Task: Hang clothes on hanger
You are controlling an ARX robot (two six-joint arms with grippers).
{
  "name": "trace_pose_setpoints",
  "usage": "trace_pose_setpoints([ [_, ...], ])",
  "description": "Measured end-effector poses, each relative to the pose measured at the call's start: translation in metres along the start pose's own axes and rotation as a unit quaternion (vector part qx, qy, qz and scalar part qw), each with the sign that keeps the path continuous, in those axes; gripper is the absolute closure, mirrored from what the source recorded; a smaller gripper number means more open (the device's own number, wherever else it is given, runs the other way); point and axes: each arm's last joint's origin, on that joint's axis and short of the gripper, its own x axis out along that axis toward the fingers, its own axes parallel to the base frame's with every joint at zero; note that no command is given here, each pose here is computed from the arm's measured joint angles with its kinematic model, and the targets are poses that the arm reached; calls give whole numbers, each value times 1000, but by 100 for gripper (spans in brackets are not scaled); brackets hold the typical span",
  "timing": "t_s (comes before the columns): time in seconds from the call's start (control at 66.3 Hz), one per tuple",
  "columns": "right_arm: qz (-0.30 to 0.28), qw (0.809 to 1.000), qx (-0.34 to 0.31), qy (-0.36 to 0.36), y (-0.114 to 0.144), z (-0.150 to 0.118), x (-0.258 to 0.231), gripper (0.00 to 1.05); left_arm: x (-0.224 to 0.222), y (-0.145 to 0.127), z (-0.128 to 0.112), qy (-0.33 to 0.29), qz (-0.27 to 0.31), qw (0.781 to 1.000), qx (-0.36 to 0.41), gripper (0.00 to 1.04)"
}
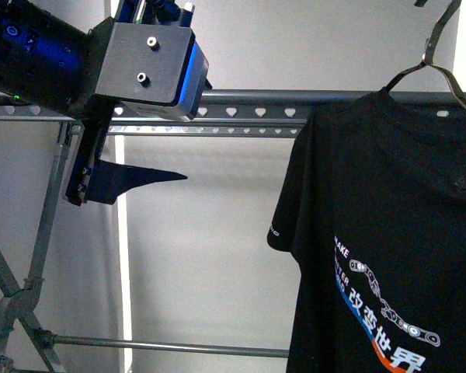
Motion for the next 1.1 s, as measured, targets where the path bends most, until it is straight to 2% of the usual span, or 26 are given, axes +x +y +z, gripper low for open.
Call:
trace_pose_setpoints([
  [0.362,8,1000,9,-15,-8,-24,-17,97,0,0,0,-1,0,1000,0,7],
  [0.528,2,1000,25,3,-16,-47,-13,97,0,0,0,0,0,1000,0,7],
  [0.694,-16,999,27,12,-20,-50,-5,97,0,0,0,0,0,1000,0,7],
  [0.935,-52,998,30,17,-30,-31,19,97,0,0,0,0,0,1000,0,7],
  [1.101,-77,996,38,-1,-29,5,34,97,0,0,0,0,0,1000,0,7],
])
